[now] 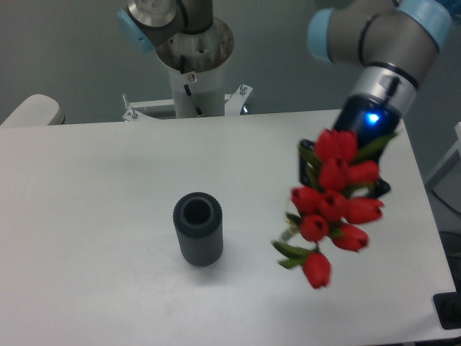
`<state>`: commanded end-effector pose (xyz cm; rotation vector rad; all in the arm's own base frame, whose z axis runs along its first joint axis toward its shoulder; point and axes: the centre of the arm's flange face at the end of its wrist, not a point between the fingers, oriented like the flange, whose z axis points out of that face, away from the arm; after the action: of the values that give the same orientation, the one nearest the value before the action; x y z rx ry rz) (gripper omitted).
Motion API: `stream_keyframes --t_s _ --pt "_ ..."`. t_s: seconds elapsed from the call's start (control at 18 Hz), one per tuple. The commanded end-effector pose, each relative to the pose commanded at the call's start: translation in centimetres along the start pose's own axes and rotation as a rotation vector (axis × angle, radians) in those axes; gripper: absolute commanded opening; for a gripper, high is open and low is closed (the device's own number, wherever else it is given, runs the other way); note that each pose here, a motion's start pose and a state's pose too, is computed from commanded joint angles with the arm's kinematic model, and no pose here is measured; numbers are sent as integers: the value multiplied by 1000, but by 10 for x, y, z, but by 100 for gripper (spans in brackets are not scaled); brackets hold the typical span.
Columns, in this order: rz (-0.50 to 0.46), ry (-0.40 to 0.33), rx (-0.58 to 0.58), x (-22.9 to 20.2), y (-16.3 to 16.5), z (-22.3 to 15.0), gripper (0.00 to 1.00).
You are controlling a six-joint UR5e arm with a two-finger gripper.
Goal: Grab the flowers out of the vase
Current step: 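Carry the tulip bunch away from the vase and hold it aloft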
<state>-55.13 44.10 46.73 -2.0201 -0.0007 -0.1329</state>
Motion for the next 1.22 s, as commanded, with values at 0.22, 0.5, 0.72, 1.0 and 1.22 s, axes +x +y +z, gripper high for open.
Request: stream_keyframes --t_s 0.22,0.5,0.72,1.0,1.22 --pt "25 -17 -24 -7 3 3 32" --pt "50 -34 -24 -18 8 -6 32" --pt "54 -33 -24 -17 8 -6 32" --pt "88 -33 -26 -17 8 -6 32" --pt "100 -28 -29 -16 11 -5 32"
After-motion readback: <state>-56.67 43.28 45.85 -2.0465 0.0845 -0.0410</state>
